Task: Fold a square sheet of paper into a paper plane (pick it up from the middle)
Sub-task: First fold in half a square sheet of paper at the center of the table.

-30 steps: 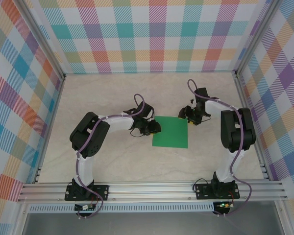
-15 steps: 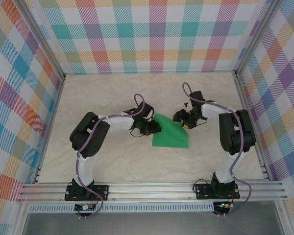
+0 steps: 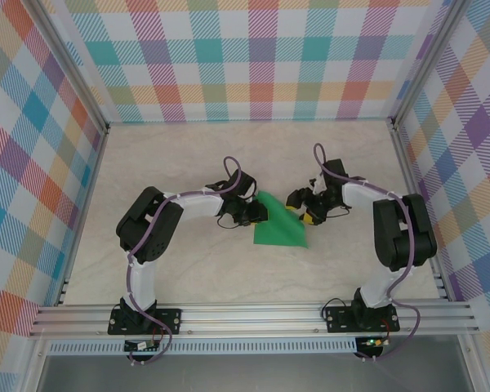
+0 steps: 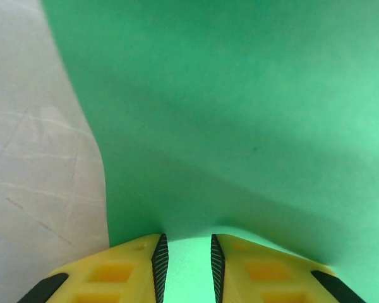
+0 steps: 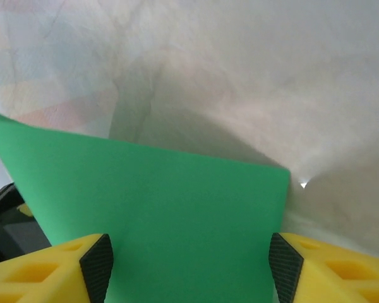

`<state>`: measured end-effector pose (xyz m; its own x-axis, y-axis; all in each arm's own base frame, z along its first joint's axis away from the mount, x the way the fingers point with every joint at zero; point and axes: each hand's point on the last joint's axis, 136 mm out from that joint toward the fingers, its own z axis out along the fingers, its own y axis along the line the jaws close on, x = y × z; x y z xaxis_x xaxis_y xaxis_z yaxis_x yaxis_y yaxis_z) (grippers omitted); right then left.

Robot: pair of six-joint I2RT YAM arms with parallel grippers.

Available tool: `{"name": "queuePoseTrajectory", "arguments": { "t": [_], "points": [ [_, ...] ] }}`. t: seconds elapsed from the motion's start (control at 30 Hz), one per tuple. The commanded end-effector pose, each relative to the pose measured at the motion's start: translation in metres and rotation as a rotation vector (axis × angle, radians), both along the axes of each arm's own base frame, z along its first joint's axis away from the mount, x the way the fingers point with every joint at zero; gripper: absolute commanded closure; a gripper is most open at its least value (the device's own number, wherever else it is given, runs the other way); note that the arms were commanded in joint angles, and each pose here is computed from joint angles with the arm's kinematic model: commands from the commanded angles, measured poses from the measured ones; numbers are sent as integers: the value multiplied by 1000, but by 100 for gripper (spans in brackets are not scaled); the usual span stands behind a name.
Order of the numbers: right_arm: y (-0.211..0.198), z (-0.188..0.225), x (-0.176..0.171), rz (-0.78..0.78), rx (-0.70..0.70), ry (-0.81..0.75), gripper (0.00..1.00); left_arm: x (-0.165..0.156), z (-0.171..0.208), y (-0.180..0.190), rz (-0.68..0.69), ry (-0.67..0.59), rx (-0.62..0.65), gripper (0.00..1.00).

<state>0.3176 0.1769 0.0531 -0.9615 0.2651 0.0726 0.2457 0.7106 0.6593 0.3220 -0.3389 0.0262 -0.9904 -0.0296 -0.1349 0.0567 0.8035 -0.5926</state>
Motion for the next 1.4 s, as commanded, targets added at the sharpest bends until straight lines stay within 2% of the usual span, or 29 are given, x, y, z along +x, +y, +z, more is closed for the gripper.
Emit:
{"name": "queuePoseTrajectory", "arguments": {
  "t": [0.0,0.17,0.4,0.67,0.87,1.0,1.1,1.27,1.37],
  "points": [
    [2,16,-6,-36,52,-8,28,-12,-13,3,-23,39,55,72],
    [1,22,-9,-55,66,-33,27,-13,-14,2,-27,43,52,72],
    [-1,28,14,-44,34,-58,27,-13,-15,2,-39,43,59,72],
    [-4,39,41,-77,88,-65,26,-15,-18,2,-44,50,62,72],
    [-9,39,47,-23,27,-104,43,-14,-16,2,-47,45,64,72],
    [-10,35,47,33,12,-93,57,-13,0,-1,-55,7,43,71],
    [-11,23,44,50,-2,-62,73,-10,18,-6,-59,-31,20,70],
    [-15,19,43,49,-34,-59,85,-13,35,-6,-61,-56,30,67],
    [-14,22,42,37,-22,-57,91,-17,50,-8,-63,-93,36,62]
  ]
}}
